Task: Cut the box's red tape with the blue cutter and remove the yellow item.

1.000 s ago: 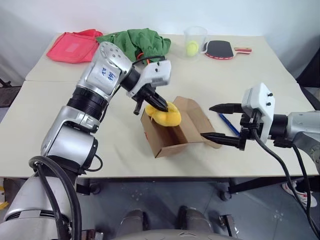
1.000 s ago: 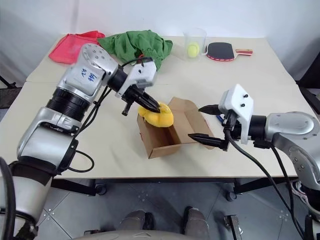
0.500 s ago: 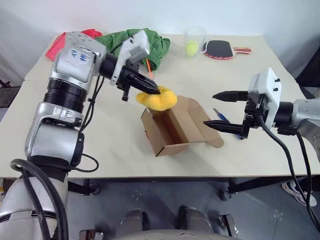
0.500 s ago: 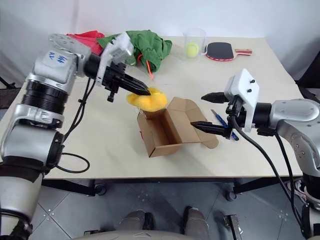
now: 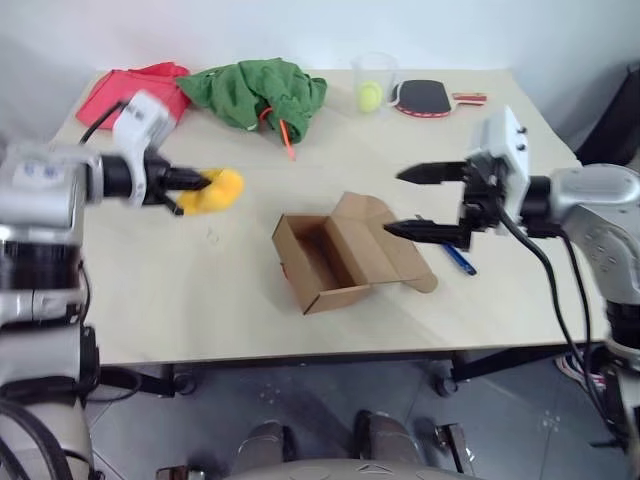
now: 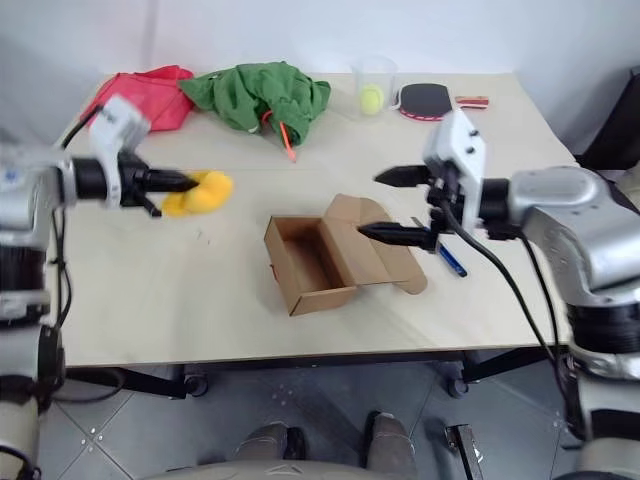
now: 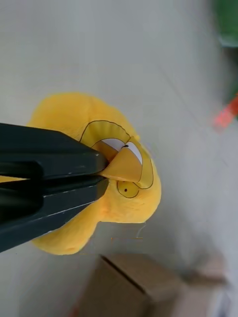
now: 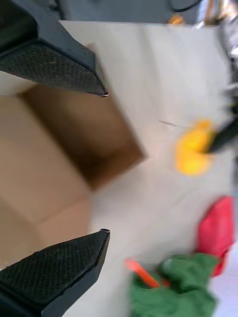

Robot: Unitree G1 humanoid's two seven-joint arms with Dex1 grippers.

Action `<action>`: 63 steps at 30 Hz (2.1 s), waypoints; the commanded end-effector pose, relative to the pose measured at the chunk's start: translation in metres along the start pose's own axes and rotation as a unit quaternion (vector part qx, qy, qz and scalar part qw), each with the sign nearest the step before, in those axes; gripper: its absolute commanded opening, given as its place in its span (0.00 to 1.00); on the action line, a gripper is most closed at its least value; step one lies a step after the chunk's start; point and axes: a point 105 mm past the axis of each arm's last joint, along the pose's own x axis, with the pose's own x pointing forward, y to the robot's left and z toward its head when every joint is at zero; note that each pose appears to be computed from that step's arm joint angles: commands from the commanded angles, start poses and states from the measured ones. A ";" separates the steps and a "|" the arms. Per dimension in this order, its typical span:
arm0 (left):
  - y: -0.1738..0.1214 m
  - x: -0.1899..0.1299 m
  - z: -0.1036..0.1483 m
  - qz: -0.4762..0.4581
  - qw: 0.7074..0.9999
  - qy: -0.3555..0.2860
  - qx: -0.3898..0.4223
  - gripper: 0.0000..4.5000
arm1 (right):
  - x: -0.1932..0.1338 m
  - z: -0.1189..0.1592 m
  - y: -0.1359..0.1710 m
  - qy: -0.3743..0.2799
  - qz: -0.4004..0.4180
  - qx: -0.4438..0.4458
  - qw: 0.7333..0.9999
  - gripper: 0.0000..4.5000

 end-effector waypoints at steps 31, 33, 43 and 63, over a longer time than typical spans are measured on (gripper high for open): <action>-0.024 -0.092 0.005 0.027 0.998 -0.061 -0.016 0.95 | -0.007 0.010 -0.030 -0.032 0.015 0.003 0.999 1.00; -0.037 -0.102 0.021 -0.006 0.994 -0.111 0.002 0.99 | -0.010 0.010 -0.031 -0.031 0.009 0.004 0.999 1.00; -0.060 -0.106 0.000 -0.031 0.972 -0.182 0.143 0.99 | -0.070 -0.040 -0.033 0.069 -0.060 -0.010 0.996 1.00; -0.061 -0.119 -0.080 -0.130 0.979 -0.151 0.045 0.99 | -0.159 -0.128 -0.002 0.118 -0.170 0.097 0.973 1.00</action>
